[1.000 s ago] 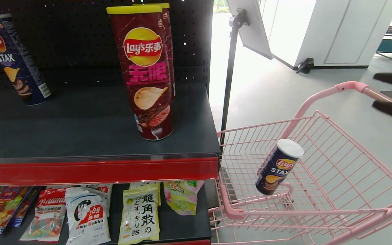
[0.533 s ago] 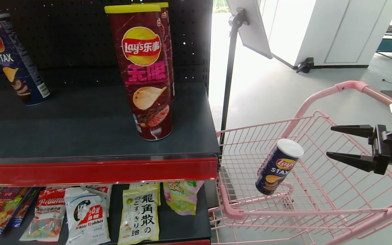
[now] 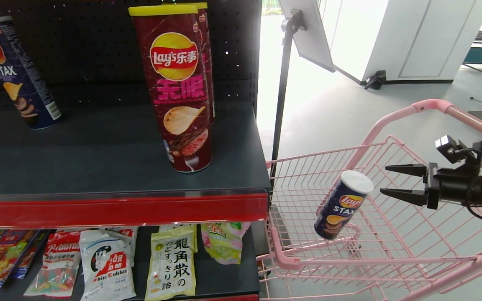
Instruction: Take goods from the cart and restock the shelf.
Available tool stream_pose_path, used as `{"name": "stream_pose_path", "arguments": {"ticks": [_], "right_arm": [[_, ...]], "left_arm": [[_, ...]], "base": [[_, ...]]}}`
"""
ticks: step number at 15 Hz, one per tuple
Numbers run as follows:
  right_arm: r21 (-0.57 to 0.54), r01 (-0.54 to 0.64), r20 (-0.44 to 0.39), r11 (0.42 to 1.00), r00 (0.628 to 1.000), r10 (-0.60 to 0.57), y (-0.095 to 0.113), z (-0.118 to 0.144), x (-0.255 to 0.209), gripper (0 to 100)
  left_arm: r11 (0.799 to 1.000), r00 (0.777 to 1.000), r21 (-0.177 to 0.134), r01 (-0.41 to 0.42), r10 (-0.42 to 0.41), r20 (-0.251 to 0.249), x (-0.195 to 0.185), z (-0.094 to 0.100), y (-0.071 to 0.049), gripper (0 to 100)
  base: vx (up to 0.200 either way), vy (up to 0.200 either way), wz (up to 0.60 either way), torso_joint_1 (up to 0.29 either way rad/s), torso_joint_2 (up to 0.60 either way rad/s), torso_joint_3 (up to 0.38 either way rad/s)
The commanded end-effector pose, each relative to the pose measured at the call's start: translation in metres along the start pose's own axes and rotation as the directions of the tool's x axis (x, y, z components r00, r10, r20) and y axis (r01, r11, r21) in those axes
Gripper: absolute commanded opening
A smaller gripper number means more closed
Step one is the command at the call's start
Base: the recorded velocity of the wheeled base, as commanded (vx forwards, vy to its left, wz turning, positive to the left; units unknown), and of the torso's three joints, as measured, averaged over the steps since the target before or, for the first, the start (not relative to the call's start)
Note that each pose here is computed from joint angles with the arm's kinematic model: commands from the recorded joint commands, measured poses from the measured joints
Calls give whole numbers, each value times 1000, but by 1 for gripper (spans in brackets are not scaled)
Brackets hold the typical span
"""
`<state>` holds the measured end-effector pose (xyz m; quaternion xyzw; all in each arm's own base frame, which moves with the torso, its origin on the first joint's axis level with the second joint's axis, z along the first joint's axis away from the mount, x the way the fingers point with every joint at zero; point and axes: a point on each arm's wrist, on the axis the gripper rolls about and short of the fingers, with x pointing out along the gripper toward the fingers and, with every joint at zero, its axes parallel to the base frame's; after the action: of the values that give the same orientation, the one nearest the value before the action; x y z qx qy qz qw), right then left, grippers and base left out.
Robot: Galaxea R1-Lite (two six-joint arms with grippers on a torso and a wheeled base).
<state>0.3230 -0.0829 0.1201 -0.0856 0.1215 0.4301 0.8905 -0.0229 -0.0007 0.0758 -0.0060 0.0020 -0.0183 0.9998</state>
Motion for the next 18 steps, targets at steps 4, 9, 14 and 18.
{"name": "stream_pose_path", "arguments": {"ticks": [4, 9, 14, 18], "right_arm": [[26, -30, -22, 999, 999, 30, -3, -22, 10, 100], [48, -129, -14, 991, 991, 129, 1, -33, 38, 100], [66, -188, -22, 980, 982, 189, 7, -40, 58, 100], [59, -267, -26, 962, 963, 269, 20, -38, 84, 100]], "left_arm": [[1000, 1000, 0, 0, 0, 1, 0, 0, 0, 100], [1000, 1000, 0, 0, 0, 1, 0, 0, 0, 100], [1000, 1000, 0, 0, 0, -1, 0, 0, 0, 100], [1000, 1000, 0, 0, 0, 1, 0, 0, 0, 100]], "base": [[0, 0, 0, 0, 0, 0], [0, 0, 0, 0, 0, 0], [0, 0, 0, 0, 0, 0], [0, 0, 0, 0, 0, 0]]}}
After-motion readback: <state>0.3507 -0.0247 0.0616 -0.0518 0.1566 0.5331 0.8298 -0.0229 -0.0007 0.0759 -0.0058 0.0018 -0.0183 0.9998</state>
